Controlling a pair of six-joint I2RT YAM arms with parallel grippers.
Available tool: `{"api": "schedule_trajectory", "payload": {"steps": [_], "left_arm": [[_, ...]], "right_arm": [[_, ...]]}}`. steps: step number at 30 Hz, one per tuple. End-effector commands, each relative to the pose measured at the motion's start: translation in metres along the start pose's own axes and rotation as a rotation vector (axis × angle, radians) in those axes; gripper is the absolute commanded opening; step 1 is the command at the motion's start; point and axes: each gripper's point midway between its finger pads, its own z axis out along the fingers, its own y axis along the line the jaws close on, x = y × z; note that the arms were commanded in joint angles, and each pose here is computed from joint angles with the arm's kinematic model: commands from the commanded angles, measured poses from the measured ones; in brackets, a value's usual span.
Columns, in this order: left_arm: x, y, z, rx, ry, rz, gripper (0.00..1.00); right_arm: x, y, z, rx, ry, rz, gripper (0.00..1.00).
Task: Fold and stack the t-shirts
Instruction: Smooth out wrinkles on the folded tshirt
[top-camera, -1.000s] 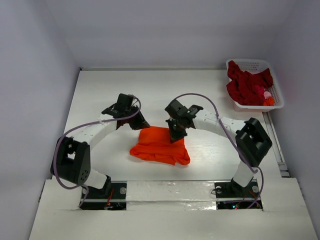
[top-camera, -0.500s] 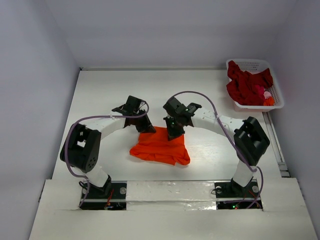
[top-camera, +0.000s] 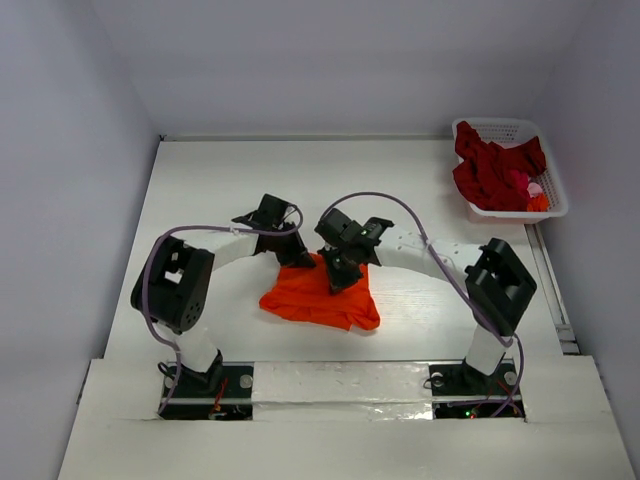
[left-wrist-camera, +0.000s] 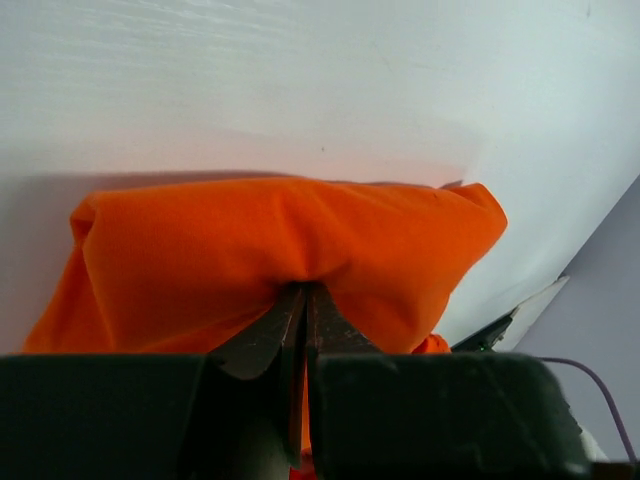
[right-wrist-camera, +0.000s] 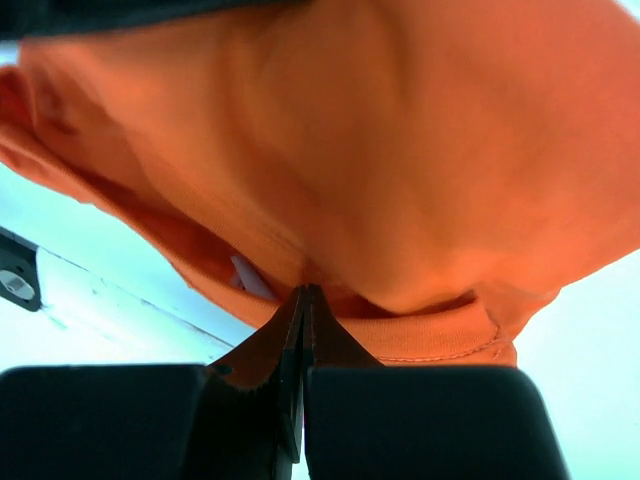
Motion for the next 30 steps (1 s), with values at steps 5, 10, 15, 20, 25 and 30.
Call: {"api": "schedule_trajectory", "payload": {"steps": [5,10,15,20,25,30], "left_arm": [[-0.01,0.003,0.022,-0.007,-0.016,-0.012,0.0],[-0.011,0.013,0.037,-0.033,-0.003,-0.029,0.0],[-0.015,0.016,0.047,-0.044,-0.002,-0.038,0.0],[-0.026,0.01,0.056,-0.048,-0.006,-0.039,0.0],[-0.036,0.003,0.065,-0.046,-0.004,-0.042,0.0],[-0.041,0.001,0.067,-0.056,-0.004,-0.031,0.0]], "right_arm": [[0.012,0.01,-0.011,-0.015,-0.026,-0.018,0.0],[0.024,0.015,-0.011,-0.009,-0.019,-0.028,0.0],[0.038,0.018,-0.007,-0.005,0.0,-0.032,0.0],[0.052,0.024,-0.008,0.012,0.013,-0.052,0.0],[0.054,0.025,-0.016,0.032,-0.007,-0.051,0.0],[0.036,0.022,-0.041,0.073,-0.105,-0.039,0.0]]}}
